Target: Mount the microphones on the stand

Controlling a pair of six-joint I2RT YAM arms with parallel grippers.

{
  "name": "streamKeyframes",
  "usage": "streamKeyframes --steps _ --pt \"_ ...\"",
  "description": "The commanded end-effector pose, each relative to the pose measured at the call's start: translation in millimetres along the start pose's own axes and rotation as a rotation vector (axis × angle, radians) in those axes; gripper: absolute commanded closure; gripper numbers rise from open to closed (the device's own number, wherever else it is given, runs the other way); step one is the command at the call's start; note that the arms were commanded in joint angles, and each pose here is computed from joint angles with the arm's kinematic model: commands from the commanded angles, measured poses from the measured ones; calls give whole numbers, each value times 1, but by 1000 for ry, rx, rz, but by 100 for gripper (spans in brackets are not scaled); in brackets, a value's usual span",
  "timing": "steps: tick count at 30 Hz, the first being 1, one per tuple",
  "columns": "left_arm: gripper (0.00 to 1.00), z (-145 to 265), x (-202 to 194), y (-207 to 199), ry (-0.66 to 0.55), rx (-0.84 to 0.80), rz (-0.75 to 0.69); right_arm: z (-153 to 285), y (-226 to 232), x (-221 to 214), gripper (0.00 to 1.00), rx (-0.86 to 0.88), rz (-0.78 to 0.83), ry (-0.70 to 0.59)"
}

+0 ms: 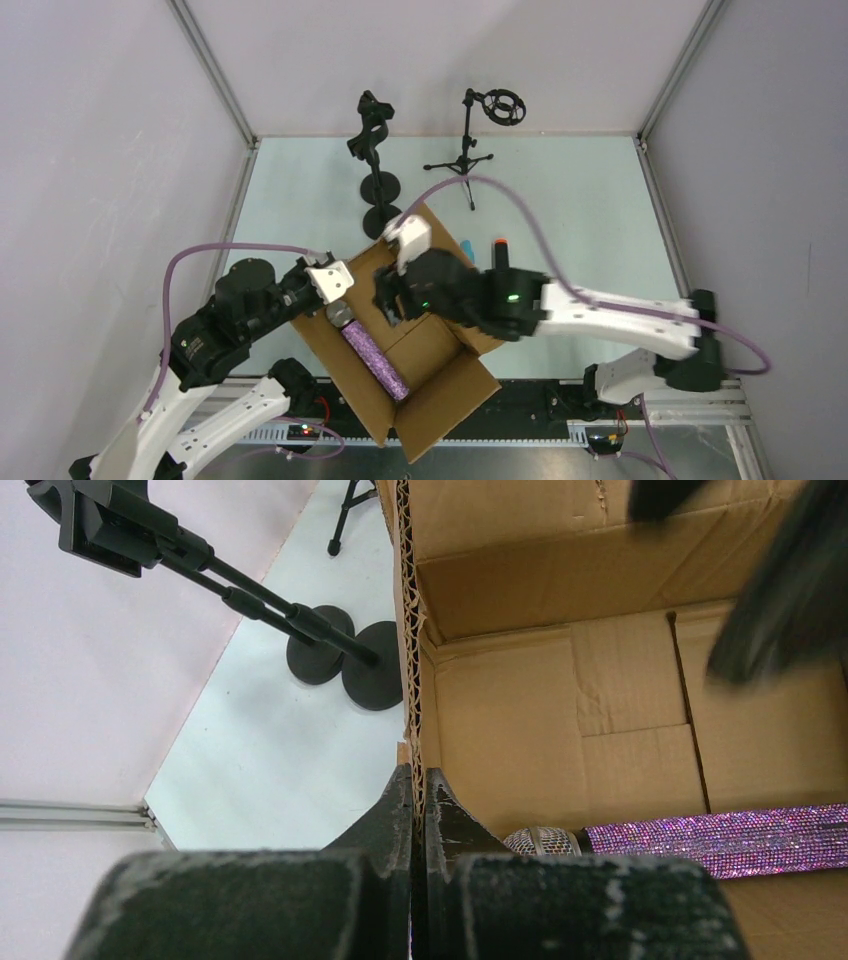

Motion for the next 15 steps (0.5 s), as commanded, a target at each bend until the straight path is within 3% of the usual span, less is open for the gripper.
streamKeyframes --steps 1,15 --pt "100 3 9 -3 -39 -27 -2 -39 8 -55 36 7 54 128" --pt "100 7 21 4 -56 -9 72 -104 15 -162 32 11 126 314"
Point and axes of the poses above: each gripper's point midway between its finger pads, its own z axis back along the fingers, its own y axis along the line the jaws close on, x = y × z, the point moved 1 cm from there along z, back along the fingers, and after that the axes turned 5 degrees about -z, right-handed, at the moved point
